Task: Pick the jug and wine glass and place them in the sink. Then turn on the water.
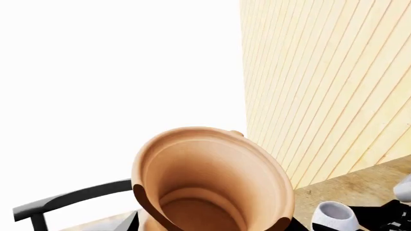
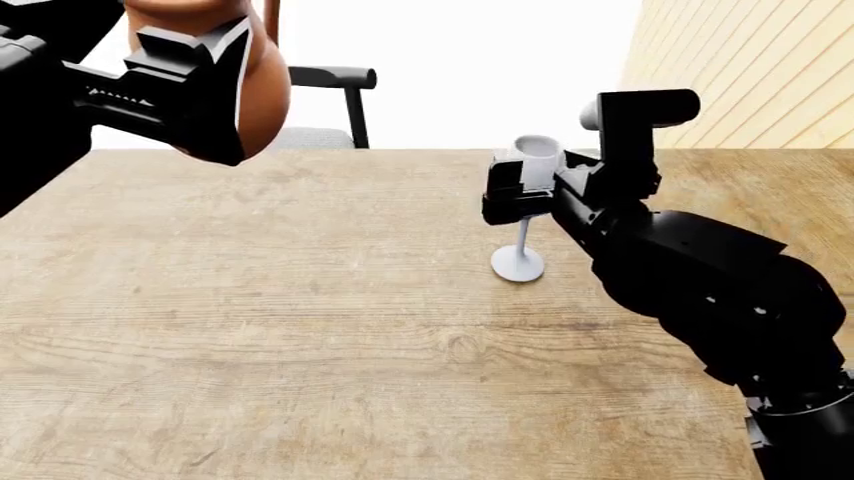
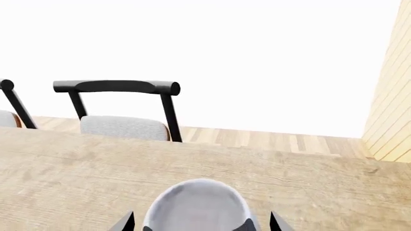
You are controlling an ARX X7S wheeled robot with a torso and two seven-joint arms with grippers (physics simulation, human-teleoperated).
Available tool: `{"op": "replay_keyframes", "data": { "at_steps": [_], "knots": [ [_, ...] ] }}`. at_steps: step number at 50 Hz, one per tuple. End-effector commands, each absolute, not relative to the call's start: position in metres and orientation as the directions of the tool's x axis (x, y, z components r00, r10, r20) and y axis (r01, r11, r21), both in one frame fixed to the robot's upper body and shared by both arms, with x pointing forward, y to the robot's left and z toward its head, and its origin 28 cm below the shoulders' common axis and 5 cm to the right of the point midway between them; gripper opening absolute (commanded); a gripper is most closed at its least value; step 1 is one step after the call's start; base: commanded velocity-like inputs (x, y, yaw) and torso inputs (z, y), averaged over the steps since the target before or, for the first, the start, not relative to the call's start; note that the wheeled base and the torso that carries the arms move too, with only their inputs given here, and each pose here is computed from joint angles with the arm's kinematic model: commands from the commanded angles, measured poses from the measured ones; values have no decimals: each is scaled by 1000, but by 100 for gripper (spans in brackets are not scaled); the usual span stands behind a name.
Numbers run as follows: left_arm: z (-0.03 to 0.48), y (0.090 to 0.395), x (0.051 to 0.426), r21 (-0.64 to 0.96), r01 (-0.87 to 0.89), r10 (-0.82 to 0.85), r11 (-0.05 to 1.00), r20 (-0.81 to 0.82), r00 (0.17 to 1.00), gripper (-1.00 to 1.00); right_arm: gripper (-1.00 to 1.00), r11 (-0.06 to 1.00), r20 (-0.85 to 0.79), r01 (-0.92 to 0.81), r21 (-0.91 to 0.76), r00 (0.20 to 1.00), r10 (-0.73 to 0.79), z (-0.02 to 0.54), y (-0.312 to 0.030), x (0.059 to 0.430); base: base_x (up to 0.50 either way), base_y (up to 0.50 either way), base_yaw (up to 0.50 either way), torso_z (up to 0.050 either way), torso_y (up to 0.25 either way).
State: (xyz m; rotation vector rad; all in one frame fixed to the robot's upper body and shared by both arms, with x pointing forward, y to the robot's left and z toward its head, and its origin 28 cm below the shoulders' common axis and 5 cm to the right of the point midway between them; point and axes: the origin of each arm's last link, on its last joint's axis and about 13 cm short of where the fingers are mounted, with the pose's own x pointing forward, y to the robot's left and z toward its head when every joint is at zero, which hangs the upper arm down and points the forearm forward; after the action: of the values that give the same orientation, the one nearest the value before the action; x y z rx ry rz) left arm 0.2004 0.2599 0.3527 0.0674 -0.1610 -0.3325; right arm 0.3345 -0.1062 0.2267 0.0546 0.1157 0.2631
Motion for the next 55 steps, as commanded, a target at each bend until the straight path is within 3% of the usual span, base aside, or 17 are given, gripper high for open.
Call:
{"op": "replay_keyframes", "data": {
  "at_steps": [1,6,7,28,40,55],
  "knots": [
    [359,263,200,76,287,-297,955,193,935,-100,100,964,-125,-255,79,957,264,220,-106,336,0,0,0,10,0],
    [359,263,200,75,287,-296,955,193,936,-100,100,964,-120,-253,87,958,262,219,-106,336,0,0,0,0,0],
    [359,263,200,74,286,-296,955,193,936,-100,-100,964,-118,-252,89,958,261,220,-107,336,0,0,0,0,11],
    [358,264,199,72,283,-291,957,192,937,-100,-100,965,-65,-255,68,964,259,235,-108,326,0,0,0,0,1],
    [357,262,196,63,276,-283,959,185,941,-100,-100,968,3,-226,-114,974,227,291,-113,273,0,0,0,1,2],
    [350,262,189,63,271,-278,961,174,945,-100,-100,971,67,-140,-191,986,156,318,-125,232,0,0,0,1,2]
  ]
}}
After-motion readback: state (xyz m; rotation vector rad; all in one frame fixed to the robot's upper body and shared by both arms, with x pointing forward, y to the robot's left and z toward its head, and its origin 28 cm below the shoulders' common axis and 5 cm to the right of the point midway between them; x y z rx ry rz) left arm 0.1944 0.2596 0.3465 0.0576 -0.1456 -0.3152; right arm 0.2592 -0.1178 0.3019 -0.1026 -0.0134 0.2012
